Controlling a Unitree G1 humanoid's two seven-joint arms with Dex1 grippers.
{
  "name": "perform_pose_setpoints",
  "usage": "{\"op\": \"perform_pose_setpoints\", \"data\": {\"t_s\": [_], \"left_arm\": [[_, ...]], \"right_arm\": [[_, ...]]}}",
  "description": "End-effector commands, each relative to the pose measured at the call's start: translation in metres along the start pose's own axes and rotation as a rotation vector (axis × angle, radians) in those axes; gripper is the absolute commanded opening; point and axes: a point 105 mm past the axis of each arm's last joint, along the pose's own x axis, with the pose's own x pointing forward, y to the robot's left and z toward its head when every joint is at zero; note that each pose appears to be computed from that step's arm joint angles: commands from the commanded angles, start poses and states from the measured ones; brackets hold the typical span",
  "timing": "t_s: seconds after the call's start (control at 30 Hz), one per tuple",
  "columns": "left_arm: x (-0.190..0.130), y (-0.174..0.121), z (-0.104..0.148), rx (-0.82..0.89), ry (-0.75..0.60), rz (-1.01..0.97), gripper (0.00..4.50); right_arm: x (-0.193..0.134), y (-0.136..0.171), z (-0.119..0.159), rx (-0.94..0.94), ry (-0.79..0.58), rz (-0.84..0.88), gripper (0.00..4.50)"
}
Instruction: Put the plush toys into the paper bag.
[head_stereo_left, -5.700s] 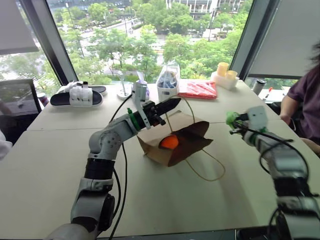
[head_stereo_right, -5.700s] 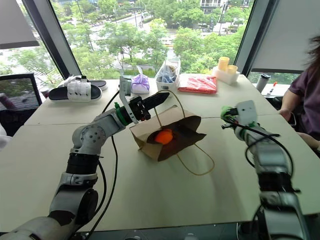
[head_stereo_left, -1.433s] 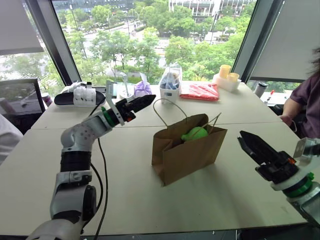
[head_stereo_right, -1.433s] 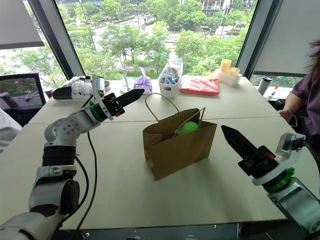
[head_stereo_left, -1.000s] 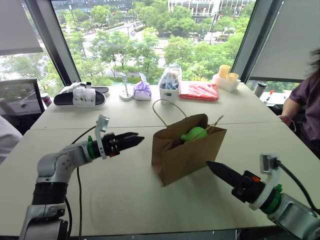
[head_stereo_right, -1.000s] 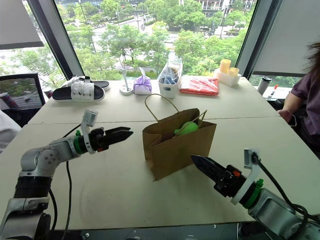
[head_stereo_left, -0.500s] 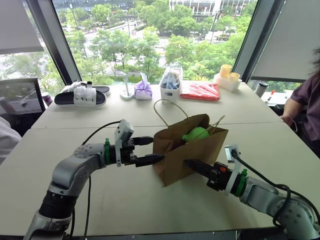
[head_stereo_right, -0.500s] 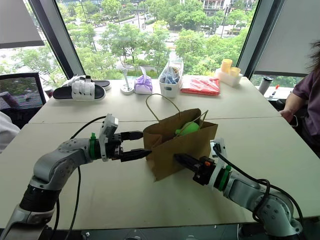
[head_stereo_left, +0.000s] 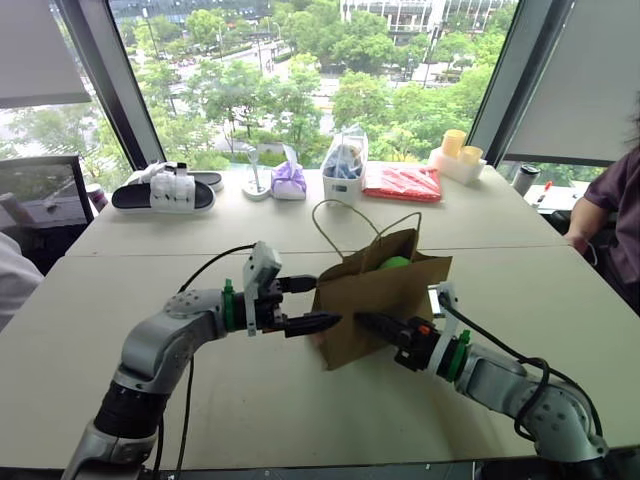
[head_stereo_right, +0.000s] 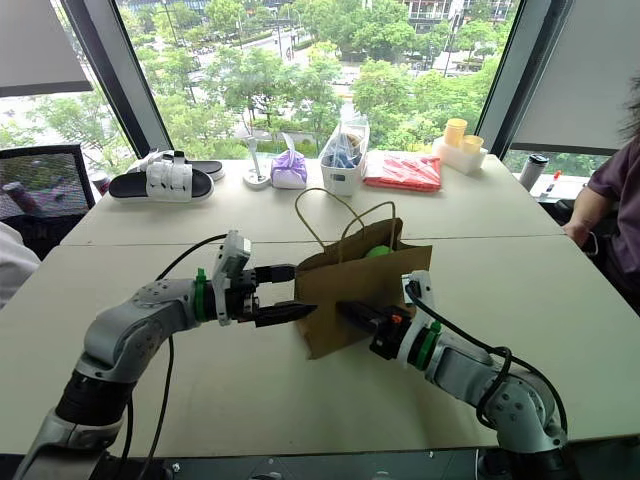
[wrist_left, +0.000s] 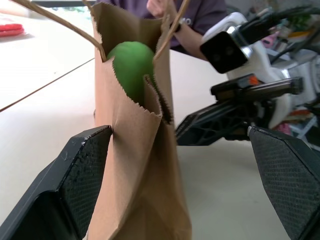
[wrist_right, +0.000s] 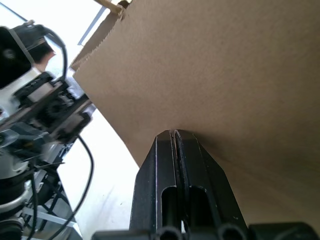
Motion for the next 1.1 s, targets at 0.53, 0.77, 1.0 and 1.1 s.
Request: {"op": "perform_pose_setpoints", "data": {"t_s": [0.53,0.77,1.0,1.1], "left_arm": [[0.031,0.005,0.027,0.123,-0.084,-0.090,0.05],[0.028,0.019,0.038,0.180,0.017,-0.313,0.05],[0.046,0.057,0.021,0.254,0.132,-0.338,0.05],[0.050,0.063,0.016,0.269,0.164,-0.335,0.05]], "right_arm": [[-0.025,0.033,-0.012,-0.003,0.027,0.127,0.00],[-0.038,0.044,-0.033,0.017,0.127,0.175,0.00],[-0.047,0.046,-0.045,0.036,0.125,0.123,0.00],[-0.052,0.049,-0.048,0.044,0.114,0.096,0.00]]}}
